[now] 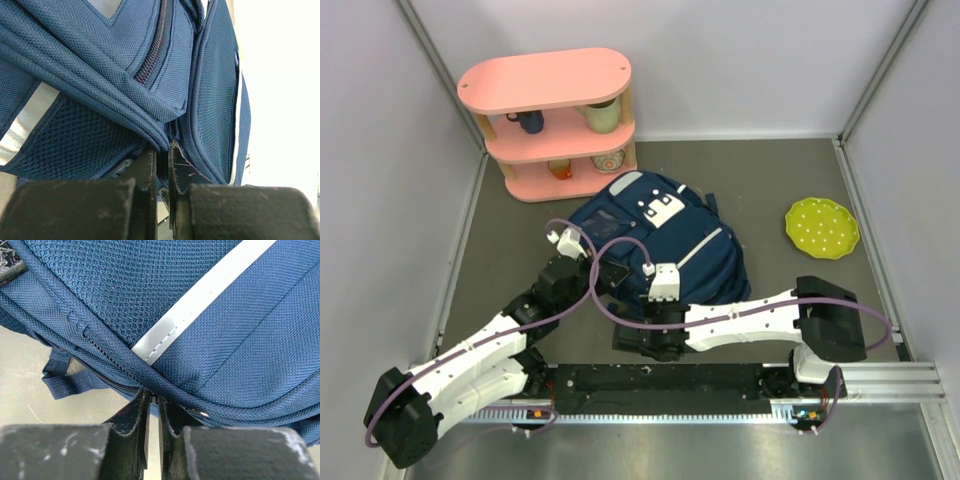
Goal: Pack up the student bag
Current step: Zip the student bag at the center of the board.
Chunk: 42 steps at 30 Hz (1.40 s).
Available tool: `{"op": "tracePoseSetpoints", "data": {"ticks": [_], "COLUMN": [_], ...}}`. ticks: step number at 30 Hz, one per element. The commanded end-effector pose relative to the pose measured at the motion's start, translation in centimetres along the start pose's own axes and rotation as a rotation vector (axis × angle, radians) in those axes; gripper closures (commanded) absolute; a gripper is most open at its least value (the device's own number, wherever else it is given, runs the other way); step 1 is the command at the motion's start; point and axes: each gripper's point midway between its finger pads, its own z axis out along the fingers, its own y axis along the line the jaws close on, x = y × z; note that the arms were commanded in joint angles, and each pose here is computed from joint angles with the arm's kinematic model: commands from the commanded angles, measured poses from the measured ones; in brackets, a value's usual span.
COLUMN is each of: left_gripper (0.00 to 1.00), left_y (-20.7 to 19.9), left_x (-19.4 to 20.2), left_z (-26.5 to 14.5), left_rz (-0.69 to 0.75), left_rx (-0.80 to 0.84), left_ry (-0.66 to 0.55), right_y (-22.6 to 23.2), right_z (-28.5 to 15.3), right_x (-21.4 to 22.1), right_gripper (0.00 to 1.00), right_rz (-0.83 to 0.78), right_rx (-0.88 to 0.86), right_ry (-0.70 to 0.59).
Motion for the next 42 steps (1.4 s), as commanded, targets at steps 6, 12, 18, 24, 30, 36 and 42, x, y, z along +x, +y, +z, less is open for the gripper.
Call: {"op": "tracePoseSetpoints", "data": {"ticks": [6, 12, 18, 24, 30, 36, 42], "left_gripper": [1.00, 1.00, 1.00, 1.00, 1.00, 1.00, 1.00], "left_y": [-2.0, -1.3, -1.1, -0.3, 0.0, -0.2, -0.6], "left_x": [1.6, 1.5, 1.3, 0.6, 0.8, 0.9, 1.3], "left_z": [-0.8, -0.6, -0.5, -0.6, -0.6, -0.5, -0.5], "left_rz": [0.042, 0.044, 0.063, 0.060, 0.057, 0.046, 0.045], "left_rx": [0.109, 0.084, 0.076, 0.042, 0.040, 0.056, 0.077], "left_ry": [0.087, 0.071, 0.057, 0.011, 0.011, 0.014, 0.037], "right_y": [-1.9, -2.9, -3.3, -3.0, -4.1, -5.4, -6.5], "right_z": [0.6, -0.5, -1.5, -3.1, -3.6, -3.4, -2.5], "right_x": [-5.5, -5.2, -2.8, -0.1, 2.1, 3.3, 2.7], "right_gripper": [1.00, 1.00, 1.00, 1.00, 1.00, 1.00, 1.00], "right_rz": [0.051, 0.078, 0.077, 0.099, 0.102, 0.081, 0.131], "right_rx": [0.058, -0.008, -0.154, -0.364, -0.452, -0.462, -0.415], "right_ry": [-0.172, -0.138, -0.022, 0.090, 0.143, 0.158, 0.124]}}
